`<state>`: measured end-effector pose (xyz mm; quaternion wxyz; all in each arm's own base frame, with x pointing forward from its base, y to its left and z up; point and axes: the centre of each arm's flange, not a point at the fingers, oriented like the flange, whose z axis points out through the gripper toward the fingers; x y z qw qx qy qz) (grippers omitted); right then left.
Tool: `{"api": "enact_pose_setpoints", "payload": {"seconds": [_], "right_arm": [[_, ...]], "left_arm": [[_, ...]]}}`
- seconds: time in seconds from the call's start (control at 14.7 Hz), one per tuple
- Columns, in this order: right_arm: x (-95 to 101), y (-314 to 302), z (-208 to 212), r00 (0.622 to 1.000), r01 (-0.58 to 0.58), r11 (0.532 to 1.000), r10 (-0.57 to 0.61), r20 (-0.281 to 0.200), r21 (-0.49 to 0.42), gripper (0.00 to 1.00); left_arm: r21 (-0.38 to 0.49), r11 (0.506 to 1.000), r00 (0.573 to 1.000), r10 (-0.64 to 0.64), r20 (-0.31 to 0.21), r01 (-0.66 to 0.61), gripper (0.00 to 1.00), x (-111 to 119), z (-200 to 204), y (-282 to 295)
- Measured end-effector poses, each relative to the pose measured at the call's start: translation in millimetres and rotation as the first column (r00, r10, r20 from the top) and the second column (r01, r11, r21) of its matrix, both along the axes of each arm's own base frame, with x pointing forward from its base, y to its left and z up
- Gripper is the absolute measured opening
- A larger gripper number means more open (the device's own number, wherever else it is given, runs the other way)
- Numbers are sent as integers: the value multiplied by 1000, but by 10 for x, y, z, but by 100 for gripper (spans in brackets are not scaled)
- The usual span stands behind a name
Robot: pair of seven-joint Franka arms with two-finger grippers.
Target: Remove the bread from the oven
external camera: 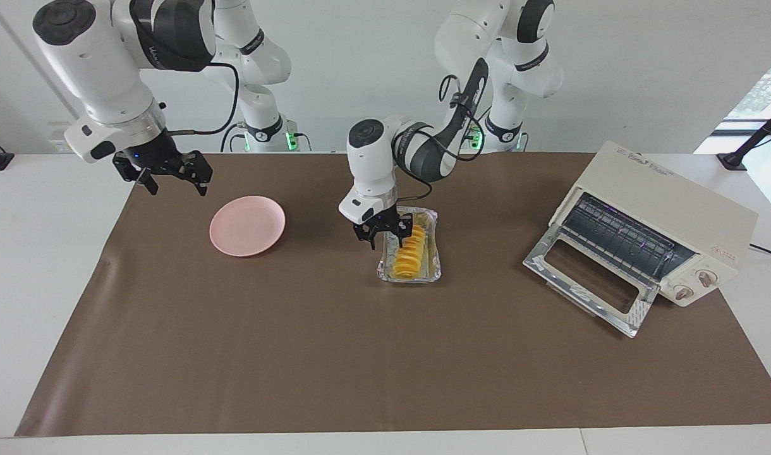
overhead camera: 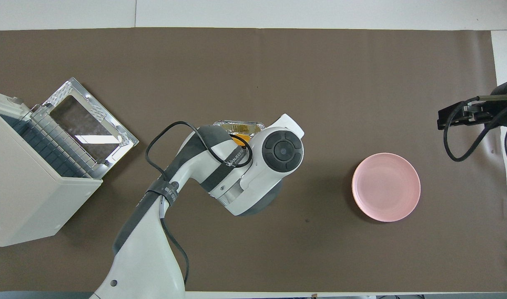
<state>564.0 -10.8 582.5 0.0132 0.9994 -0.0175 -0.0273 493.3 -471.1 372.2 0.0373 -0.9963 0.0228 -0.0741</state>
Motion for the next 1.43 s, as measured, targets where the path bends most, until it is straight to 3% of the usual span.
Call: {"api": "enact_pose_setpoints", "payload": {"seconds": [0.07,0.2,0.61,0.88,1.09,1.22,1.43], "right_arm": [[0,0,0,1000,0,1000,0,0,0,100],[0,0,0,1000,0,1000,0,0,0,100],[0,0,0,1000,0,1000,0,0,0,100],[0,0,0,1000,0,1000,0,0,0,100],[0,0,0,1000,0,1000,0,0,0,100],[0,0,0,1000,0,1000,0,0,0,100],[0,0,0,1000,0,1000,0,0,0,100]], "left_arm": [[-41,998,999,40,13,-39,99,156,225,117],[-97,988,993,118,18,-116,100,407,737,502],[-65,991,993,113,-15,-114,100,741,1852,2112],[-26,999,996,-21,-91,19,100,676,2365,3387],[-15,999,984,28,-174,-31,100,521,2369,3835],[-25,997,979,71,-193,-77,100,490,2356,4178],[-40,999,978,25,-209,-34,100,376,2547,4338]]}}
